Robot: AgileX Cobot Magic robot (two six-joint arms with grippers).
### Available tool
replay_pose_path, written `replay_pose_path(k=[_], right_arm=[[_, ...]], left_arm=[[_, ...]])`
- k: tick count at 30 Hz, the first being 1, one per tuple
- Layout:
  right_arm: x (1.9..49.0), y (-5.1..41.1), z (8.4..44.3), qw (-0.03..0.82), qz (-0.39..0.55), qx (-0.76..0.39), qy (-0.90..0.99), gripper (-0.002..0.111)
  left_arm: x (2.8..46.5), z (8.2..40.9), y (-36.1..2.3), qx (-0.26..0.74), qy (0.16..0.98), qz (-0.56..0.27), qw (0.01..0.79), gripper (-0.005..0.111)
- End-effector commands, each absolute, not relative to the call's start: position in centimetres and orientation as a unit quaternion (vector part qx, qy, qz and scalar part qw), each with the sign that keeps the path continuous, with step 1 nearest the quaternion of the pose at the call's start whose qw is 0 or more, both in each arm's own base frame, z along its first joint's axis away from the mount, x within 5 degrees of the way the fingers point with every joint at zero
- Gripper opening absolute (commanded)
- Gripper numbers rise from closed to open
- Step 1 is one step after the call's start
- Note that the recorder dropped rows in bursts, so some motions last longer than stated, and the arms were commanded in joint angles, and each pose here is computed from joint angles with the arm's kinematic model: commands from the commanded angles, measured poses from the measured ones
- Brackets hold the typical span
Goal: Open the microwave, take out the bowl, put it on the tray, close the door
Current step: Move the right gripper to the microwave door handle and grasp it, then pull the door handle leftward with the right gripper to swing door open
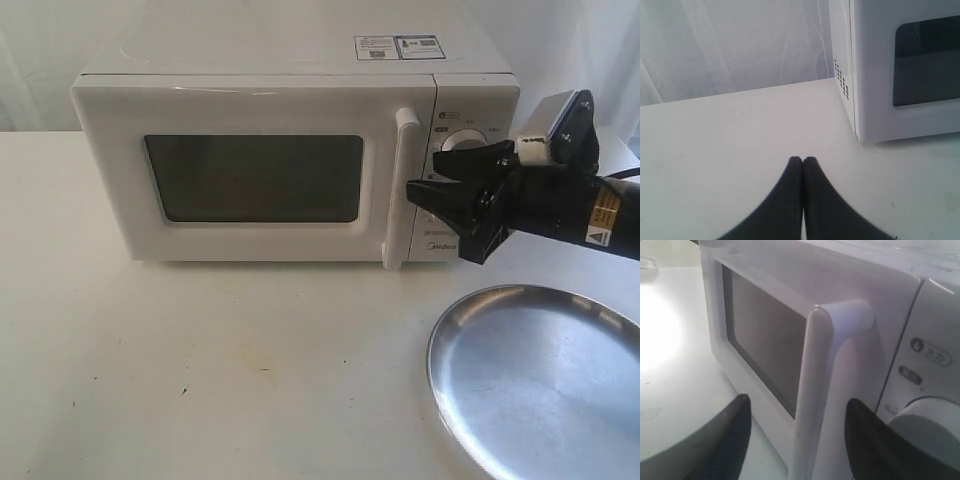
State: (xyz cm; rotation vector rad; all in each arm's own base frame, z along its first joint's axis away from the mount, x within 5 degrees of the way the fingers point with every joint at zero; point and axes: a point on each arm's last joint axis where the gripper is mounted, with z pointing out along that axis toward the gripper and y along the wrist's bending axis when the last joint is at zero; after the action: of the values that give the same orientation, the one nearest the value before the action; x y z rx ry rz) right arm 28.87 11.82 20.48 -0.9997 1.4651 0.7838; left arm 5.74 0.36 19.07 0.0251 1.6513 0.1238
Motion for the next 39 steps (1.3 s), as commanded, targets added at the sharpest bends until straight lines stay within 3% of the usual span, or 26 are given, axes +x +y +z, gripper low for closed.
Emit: replay_pose_path(k=[1, 7, 10, 12, 14, 21, 32, 39], right_arm=[[29.5, 12.5, 20.5, 0.569, 0.336, -0.429, 0.616, 0.051], [30.3, 14.7, 20.0, 0.555, 0.303, -0.441, 0.637, 0.051], [30.4, 15.0, 20.3, 0.559, 0.303, -0.442, 0.633, 0.044], [30.4, 15.1, 20.5, 0.563, 0.311, -0.442, 0.625, 0.026], [30.3, 15.1, 20.5, 0.566, 0.307, -0.448, 0.620, 0.000], [29.9, 15.3, 20.4, 0.562, 0.309, -0.480, 0.598, 0.000], [26.8, 15.9, 20.3, 0.500, 0.387, -0.591, 0.501, 0.000], [26.6, 15.2, 20.3, 0.476, 0.392, -0.597, 0.513, 0.000]], left_arm=[[5.7, 19.2, 0.3, 0.010, 0.732, 0.051, 0.680, 0.000], [5.7, 19.2, 0.3, 0.010, 0.732, 0.051, 0.680, 0.000], [5.7, 19.2, 0.3, 0.010, 0.732, 0.051, 0.680, 0.000], [5.7, 19.2, 0.3, 0.010, 0.732, 0.051, 0.680, 0.000], [5.7, 19.2, 0.3, 0.010, 0.732, 0.051, 0.680, 0.000], [5.7, 19.2, 0.3, 0.010, 0.732, 0.051, 0.680, 0.000], [5.7, 19.2, 0.3, 0.010, 0.732, 0.051, 0.680, 0.000], [5.7, 19.2, 0.3, 0.010, 0.732, 0.051, 0.680, 0.000]])
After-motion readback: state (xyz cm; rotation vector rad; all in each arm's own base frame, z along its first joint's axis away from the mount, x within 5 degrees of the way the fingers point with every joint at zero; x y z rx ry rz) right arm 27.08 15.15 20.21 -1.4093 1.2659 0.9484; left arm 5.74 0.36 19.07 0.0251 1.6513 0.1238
